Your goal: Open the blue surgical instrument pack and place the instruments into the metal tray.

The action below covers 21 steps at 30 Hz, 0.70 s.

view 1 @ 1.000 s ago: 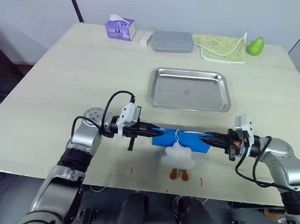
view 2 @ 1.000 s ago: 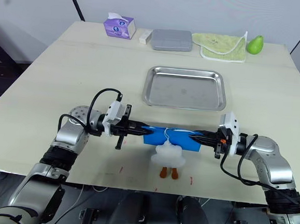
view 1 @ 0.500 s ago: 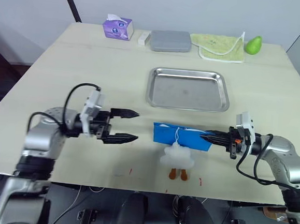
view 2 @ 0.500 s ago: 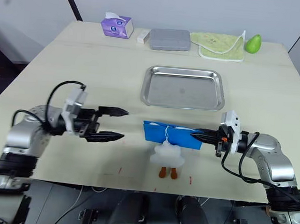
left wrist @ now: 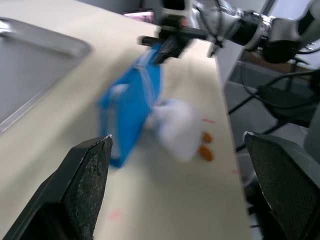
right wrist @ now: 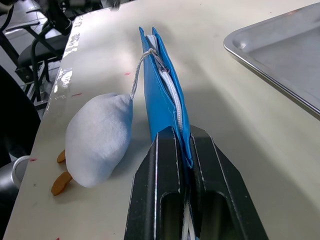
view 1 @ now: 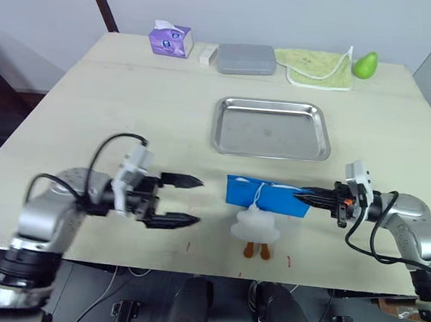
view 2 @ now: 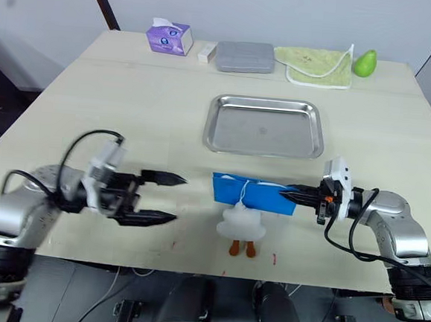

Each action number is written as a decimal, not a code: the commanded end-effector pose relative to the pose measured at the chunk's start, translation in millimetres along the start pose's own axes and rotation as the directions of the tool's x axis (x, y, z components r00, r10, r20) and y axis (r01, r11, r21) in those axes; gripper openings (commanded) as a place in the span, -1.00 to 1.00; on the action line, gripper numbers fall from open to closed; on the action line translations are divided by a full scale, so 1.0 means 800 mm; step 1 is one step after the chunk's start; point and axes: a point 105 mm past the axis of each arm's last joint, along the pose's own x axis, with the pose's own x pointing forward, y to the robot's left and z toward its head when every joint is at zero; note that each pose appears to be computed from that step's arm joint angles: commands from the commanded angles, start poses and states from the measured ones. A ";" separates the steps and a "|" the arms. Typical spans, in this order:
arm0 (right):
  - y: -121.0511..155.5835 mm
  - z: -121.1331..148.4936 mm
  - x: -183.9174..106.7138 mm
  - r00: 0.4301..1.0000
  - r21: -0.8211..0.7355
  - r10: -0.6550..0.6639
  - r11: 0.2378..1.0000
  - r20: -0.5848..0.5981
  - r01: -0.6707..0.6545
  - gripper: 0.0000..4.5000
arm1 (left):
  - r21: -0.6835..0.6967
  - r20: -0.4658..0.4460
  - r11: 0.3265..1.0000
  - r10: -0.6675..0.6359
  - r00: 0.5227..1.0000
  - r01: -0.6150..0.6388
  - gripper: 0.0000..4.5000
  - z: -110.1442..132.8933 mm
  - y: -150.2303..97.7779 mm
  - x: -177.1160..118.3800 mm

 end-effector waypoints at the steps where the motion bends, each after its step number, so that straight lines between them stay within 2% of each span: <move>1: -0.002 0.014 -0.006 1.000 -0.050 -0.007 0.999 0.002 0.007 -1.00 | 0.025 -0.033 0.999 0.034 0.999 -0.033 0.97 -0.009 0.002 0.023; 6: 0.000 0.014 -0.005 1.000 -0.049 -0.007 0.999 0.000 0.007 -1.00 | 0.001 -0.055 0.998 0.055 0.997 -0.055 0.97 -0.030 0.013 0.051; 16: 0.005 0.014 0.000 1.000 -0.046 -0.007 0.999 -0.004 0.007 -1.00 | -0.023 -0.090 1.000 -0.001 0.996 -0.001 0.97 -0.066 0.012 0.098; 19: 0.006 0.014 0.001 1.000 -0.046 -0.008 0.999 -0.004 0.008 -1.00 | -0.017 -0.072 1.000 -0.022 0.997 0.021 0.61 -0.067 0.009 0.111; 21: 0.007 0.014 0.002 1.000 -0.046 -0.008 0.999 -0.005 0.008 -1.00 | 0.003 -0.083 0.999 -0.052 0.995 0.052 0.22 -0.068 0.006 0.115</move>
